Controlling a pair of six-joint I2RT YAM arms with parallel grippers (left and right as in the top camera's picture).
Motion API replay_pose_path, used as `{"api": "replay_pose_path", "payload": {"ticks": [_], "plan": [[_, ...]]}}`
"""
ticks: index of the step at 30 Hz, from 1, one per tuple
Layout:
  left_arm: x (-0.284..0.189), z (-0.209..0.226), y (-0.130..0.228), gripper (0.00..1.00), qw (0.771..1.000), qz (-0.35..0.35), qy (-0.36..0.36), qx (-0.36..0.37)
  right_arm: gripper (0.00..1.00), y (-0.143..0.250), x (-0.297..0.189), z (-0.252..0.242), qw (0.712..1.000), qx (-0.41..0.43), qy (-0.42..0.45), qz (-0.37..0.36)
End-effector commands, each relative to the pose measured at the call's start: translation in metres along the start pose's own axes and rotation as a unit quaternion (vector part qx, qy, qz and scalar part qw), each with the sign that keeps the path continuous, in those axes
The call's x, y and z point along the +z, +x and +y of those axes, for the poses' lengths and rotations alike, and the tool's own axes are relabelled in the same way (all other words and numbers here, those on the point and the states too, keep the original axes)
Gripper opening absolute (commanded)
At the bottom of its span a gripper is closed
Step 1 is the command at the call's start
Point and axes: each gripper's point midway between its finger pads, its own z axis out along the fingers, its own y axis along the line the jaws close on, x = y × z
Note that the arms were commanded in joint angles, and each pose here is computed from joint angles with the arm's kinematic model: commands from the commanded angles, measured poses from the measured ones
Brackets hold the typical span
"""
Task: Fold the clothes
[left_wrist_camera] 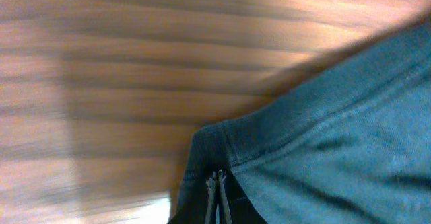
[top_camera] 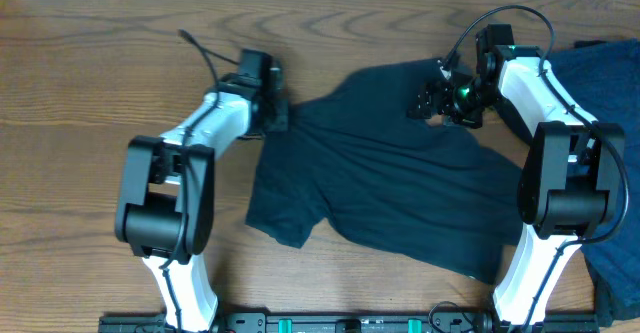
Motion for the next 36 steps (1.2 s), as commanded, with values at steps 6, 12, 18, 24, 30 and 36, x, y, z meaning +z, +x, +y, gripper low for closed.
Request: {"api": "replay_pose_path", "payload": {"ticks": [6, 12, 18, 24, 30, 36], "plan": [[0.015, 0.143, 0.069, 0.06, 0.963, 0.101, -0.155, -0.197, 0.99, -0.007, -0.014, 0.007, 1.0, -0.013, -0.002, -0.019], [0.014, 0.139, 0.066, 0.06, 0.964, 0.105, -0.085, -0.227, 0.99, -0.007, -0.014, 0.007, 1.0, -0.013, -0.002, -0.019], [-0.011, 0.123, 0.034, 0.15, 0.974, 0.054, -0.051, -0.213, 0.99, -0.007, -0.014, 0.007, 1.0, -0.013, -0.002, -0.019], [-0.092, 0.084, -0.007, 0.17, 0.982, -0.043, 0.009, -0.183, 0.99, -0.007, -0.014, 0.007, 1.0, -0.013, -0.002, -0.019], [-0.163, 0.048, 0.017, 0.22, 0.986, -0.055, 0.02, -0.154, 0.99, -0.009, -0.014, 0.007, 1.0, -0.011, -0.003, -0.023], [-0.181, 0.025, 0.057, 0.22, 0.991, -0.007, 0.02, -0.135, 0.99, -0.02, -0.014, 0.009, 0.999, -0.012, -0.008, -0.044]]}}
